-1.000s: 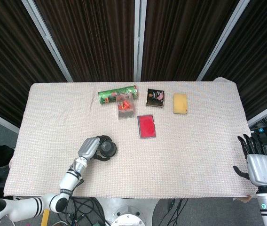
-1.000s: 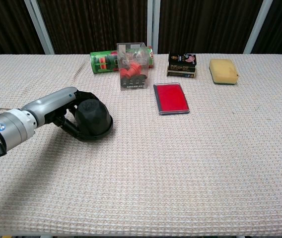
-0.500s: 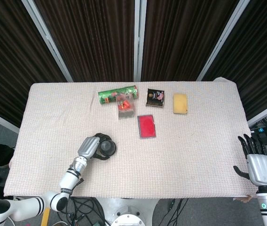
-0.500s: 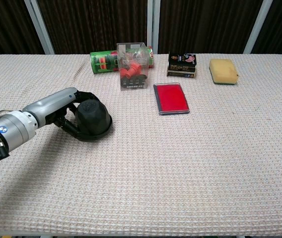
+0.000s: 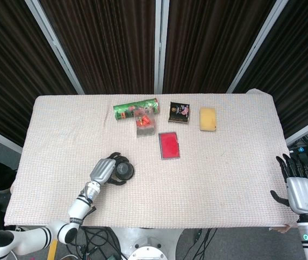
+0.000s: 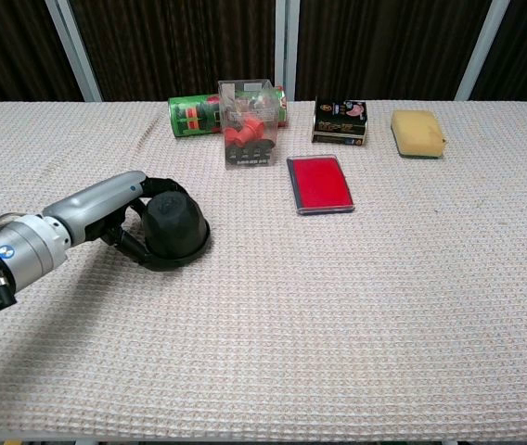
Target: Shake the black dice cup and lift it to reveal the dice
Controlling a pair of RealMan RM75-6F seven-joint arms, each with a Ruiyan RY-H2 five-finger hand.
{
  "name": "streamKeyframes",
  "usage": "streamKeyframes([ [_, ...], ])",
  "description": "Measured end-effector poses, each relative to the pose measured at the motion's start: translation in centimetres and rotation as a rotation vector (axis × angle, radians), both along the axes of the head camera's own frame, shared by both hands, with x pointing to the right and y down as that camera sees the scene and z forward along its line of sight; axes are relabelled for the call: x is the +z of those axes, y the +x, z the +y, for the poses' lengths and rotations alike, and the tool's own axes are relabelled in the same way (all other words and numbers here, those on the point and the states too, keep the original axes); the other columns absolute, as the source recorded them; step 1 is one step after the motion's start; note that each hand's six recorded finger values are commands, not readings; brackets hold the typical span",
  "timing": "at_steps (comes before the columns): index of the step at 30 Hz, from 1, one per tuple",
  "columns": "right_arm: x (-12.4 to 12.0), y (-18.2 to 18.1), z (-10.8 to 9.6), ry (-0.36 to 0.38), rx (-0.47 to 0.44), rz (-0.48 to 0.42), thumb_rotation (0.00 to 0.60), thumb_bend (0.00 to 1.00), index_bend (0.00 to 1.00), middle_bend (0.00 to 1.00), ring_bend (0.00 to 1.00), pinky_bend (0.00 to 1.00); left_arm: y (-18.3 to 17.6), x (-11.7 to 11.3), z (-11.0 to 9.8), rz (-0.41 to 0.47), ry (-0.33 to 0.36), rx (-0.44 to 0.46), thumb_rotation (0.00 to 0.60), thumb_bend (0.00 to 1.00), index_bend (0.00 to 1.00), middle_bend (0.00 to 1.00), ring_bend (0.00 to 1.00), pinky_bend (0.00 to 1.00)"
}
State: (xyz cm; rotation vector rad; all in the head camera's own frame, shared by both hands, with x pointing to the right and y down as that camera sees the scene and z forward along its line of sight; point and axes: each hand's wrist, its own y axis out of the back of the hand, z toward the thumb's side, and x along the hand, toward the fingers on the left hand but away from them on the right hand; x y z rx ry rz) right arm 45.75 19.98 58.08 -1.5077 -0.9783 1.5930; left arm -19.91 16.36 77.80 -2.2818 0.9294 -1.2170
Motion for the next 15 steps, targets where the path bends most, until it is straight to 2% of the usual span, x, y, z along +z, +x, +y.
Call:
streamKeyframes([
  [4,0.01,-0.06,0.0,-0.001,-0.002,-0.001,0.6,0.1,0.0,0.03,0.0,0.0,0.06,-0.21,-0.1,0.015,0.002,-0.002,0.6,0.09,0.24,0.22,0.11,0.28],
  [15,-0.03,-0.11,0.0,-0.002,-0.003,-0.006,0.6,0.1,0.0,0.03,0.0,0.0,-0.28,-0.92,-0.7,0.042,0.009,-0.03,0.6,0.09,0.24,0.23,0.11,0.28],
])
